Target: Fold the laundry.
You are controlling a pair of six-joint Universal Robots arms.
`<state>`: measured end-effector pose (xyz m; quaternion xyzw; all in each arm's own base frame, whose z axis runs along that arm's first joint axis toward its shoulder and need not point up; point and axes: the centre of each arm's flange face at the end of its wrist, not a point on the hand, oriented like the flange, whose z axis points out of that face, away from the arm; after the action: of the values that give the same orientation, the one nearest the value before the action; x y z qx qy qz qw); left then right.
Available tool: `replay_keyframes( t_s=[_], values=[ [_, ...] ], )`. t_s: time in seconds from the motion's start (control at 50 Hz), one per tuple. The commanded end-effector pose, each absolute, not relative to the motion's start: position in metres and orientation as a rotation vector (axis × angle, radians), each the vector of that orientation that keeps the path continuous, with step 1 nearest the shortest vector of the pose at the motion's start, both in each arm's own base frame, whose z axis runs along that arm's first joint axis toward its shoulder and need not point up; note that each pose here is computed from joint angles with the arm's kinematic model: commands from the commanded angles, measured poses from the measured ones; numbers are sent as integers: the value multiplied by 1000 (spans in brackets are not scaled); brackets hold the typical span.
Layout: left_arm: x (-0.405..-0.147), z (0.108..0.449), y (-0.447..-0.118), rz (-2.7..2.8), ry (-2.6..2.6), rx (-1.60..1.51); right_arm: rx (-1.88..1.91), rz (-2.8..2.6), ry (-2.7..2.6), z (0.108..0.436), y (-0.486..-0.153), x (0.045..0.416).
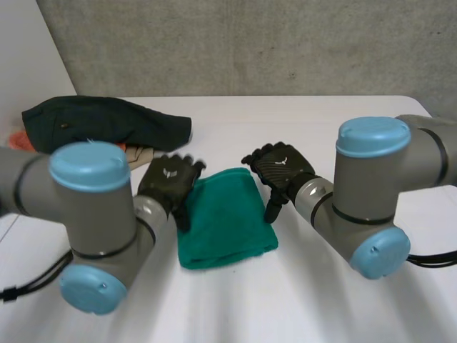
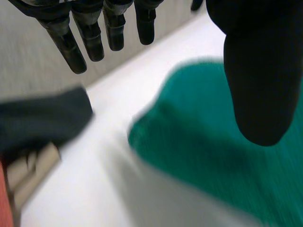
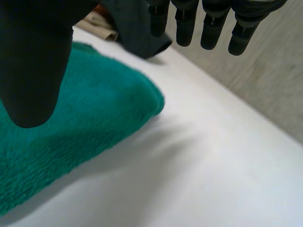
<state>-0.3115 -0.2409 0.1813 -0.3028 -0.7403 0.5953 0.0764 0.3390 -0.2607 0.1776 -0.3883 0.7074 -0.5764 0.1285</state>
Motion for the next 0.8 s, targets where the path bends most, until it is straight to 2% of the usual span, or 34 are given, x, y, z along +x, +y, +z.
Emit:
replay_keyframes(
  t_s=[0.02, 0.12, 0.22, 0.26, 0.42, 0.8],
  values=[
    [-323, 240, -254, 1898, -1964, -899, -1259, -1765, 1945, 176, -217, 330],
    [-336, 275, -252, 1819, -1785, -997, -1346, -1725, 1909, 149, -186, 328],
    [-343, 287, -246, 1689, -1680, -1092, -1359, -1728, 1868, 132, -176, 333],
    [-345, 286, -247, 1661, -1653, -1110, -1378, -1730, 1866, 119, -178, 336],
    [-350, 276, -246, 1623, -1663, -1123, -1336, -1839, 1790, 103, -199, 350],
    [-350, 273, -248, 1618, -1670, -1119, -1302, -1922, 1695, 99, -230, 379]
  ],
)
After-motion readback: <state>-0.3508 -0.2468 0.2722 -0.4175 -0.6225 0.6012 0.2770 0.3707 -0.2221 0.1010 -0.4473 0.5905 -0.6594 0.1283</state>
